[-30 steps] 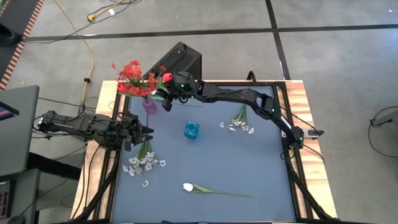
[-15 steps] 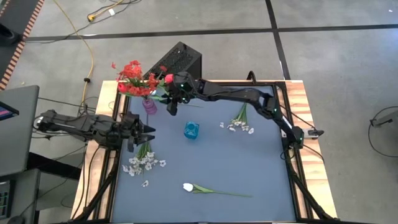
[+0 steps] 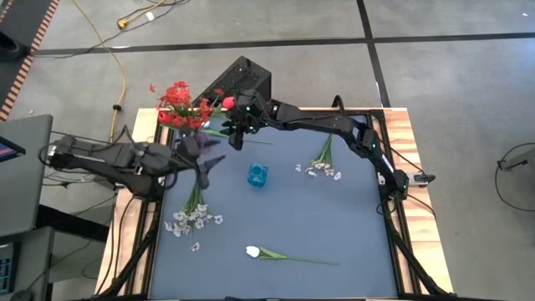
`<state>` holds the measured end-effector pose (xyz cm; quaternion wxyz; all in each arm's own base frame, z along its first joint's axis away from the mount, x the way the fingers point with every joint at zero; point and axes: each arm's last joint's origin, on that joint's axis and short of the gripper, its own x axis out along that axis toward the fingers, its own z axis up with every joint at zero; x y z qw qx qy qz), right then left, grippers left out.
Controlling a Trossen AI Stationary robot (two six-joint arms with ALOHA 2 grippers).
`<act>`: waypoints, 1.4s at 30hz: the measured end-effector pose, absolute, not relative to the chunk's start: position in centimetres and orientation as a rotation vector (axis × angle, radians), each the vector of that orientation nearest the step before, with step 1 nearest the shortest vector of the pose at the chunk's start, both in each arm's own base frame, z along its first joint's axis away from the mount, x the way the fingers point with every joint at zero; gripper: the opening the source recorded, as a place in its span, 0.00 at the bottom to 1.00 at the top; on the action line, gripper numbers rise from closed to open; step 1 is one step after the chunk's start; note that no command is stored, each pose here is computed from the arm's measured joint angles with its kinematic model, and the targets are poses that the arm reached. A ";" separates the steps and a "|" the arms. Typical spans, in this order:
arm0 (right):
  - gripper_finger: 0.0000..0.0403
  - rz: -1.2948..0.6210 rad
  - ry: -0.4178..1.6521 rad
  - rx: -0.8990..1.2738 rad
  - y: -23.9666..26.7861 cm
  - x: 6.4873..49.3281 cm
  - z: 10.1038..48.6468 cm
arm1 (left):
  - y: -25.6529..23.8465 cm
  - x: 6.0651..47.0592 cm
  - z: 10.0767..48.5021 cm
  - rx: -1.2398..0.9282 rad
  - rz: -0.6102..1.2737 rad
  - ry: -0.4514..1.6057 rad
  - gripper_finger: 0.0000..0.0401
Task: Sort flowers into vase by color
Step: Put the red tulip into the purple vase
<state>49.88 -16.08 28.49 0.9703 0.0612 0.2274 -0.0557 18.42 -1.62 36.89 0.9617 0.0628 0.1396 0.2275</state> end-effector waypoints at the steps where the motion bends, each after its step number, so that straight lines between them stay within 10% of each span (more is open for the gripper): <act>1: 0.41 -0.111 0.459 0.123 -16.0 49.9 28.5 | -1.5 18.9 38.0 0.160 0.500 0.309 0.51; 12: 0.41 -0.110 0.452 0.111 -16.1 49.9 28.6 | 4.2 21.8 44.4 0.242 0.636 0.532 0.51; 42: 0.41 -0.073 0.453 0.096 -15.8 50.0 28.5 | 11.4 22.3 42.6 0.165 0.496 0.652 0.51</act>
